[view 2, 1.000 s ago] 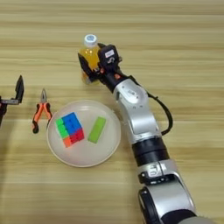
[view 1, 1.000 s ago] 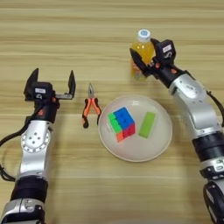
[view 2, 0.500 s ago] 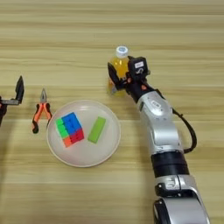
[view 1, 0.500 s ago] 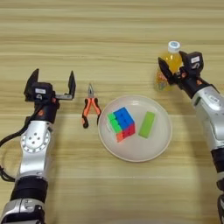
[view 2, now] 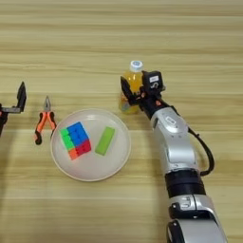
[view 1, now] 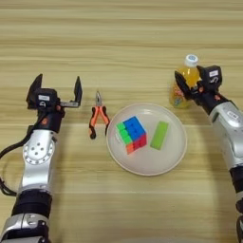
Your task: Move the objects on the table
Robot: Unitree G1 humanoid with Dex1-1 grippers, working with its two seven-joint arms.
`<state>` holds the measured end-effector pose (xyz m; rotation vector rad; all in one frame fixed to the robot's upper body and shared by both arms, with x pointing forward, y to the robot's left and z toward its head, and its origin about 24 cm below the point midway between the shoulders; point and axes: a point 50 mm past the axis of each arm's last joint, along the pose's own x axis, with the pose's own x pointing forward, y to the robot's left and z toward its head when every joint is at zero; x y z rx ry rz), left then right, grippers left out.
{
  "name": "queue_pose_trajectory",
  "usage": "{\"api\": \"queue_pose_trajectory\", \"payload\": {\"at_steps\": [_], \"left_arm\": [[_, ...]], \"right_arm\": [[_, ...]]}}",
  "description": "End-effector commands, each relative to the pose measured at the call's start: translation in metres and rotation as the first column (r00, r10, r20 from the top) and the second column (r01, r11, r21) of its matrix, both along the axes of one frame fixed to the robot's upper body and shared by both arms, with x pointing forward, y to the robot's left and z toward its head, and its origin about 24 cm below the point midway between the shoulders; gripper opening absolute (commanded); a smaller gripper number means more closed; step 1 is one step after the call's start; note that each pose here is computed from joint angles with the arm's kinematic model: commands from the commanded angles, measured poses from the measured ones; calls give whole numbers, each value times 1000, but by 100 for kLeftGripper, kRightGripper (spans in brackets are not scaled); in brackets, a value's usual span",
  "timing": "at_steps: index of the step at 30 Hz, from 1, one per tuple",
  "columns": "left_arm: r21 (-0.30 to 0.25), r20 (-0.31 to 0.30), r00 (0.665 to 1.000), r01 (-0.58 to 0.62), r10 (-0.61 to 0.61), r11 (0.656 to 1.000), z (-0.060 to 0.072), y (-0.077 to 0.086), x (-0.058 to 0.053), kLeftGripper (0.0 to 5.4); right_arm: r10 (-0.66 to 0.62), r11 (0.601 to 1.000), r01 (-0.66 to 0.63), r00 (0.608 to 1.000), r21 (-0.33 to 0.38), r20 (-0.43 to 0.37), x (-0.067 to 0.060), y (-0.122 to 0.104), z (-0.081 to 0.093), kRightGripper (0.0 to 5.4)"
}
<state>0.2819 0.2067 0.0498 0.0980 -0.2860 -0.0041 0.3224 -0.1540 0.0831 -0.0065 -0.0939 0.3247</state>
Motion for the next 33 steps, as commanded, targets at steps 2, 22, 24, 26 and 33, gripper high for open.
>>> {"api": "queue_pose_trajectory", "payload": {"at_steps": [2, 22, 24, 26, 33], "left_arm": [[7, 12, 1000, 5, -5, 1000, 3, 1, 2, 540], [9, 14, 1000, 5, -5, 1000, 3, 0, 2, 540], [10, 14, 1000, 5, -5, 1000, 3, 0, 2, 540], [10, 14, 1000, 6, -6, 1000, 3, 0, 2, 540], [10, 13, 1000, 6, -7, 1000, 2, -2, 3, 540]], "right_arm": [[-10, 1000, 10, 1000, 10, 24, 0, -1, 3, 341], [8, 999, -11, 997, 36, 81, -3, 1, 15, 537], [19, 999, -25, 993, 49, 119, -5, 2, 22, 537], [28, 998, -38, 986, 58, 164, -8, 3, 30, 537], [23, 996, -53, 918, 66, 395, -25, 1, 70, 537]]}}
